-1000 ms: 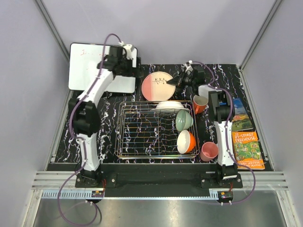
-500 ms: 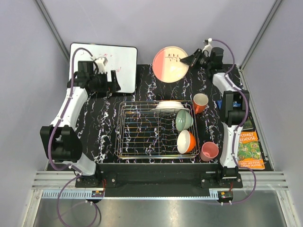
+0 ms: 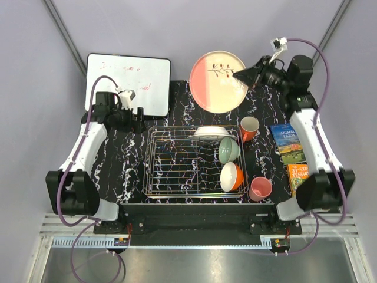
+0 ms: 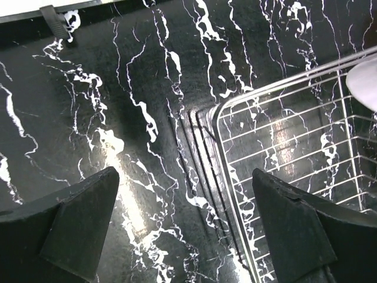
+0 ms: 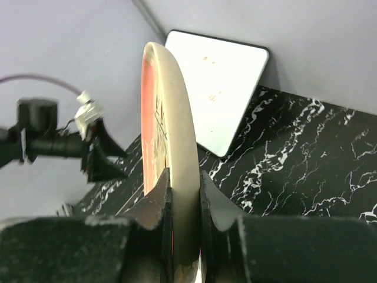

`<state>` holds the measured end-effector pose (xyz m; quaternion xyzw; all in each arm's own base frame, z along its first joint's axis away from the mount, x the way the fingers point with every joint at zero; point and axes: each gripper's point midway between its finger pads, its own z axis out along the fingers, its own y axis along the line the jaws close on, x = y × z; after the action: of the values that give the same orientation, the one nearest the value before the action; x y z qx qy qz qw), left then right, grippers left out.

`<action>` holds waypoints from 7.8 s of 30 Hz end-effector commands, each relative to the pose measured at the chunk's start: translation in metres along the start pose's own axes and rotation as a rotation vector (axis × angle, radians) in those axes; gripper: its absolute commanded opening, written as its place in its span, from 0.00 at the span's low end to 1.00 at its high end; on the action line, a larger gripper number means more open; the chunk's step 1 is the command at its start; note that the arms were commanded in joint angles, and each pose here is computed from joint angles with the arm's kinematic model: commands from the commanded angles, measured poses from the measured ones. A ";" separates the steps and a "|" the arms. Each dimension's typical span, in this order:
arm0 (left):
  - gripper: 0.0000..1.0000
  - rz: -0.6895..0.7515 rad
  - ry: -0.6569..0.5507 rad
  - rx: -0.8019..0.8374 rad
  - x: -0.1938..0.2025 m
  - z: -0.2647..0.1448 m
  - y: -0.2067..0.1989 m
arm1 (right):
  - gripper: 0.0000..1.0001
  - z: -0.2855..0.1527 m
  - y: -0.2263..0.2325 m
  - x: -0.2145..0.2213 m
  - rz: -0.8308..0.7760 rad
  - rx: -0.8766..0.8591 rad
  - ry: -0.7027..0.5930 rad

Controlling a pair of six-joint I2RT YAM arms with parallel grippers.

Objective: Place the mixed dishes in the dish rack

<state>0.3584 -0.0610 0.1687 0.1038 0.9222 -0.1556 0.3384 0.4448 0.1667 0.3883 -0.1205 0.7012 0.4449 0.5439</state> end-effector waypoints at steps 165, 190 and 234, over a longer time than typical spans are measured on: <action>0.99 0.178 -0.071 -0.146 -0.001 -0.082 0.002 | 0.98 -0.100 -0.175 0.141 0.054 1.256 0.176; 0.99 0.169 -0.002 -0.189 0.006 -0.074 0.015 | 0.42 -0.118 -0.217 0.240 0.235 1.275 0.353; 0.99 0.049 -0.175 1.076 -0.095 -0.212 -0.216 | 0.00 -0.099 0.109 0.019 0.619 -0.350 -0.430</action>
<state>0.2636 -0.1797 0.3880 0.2188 0.7531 -0.5031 0.3631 0.3495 0.1354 0.3562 0.1963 0.6037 0.5643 0.5278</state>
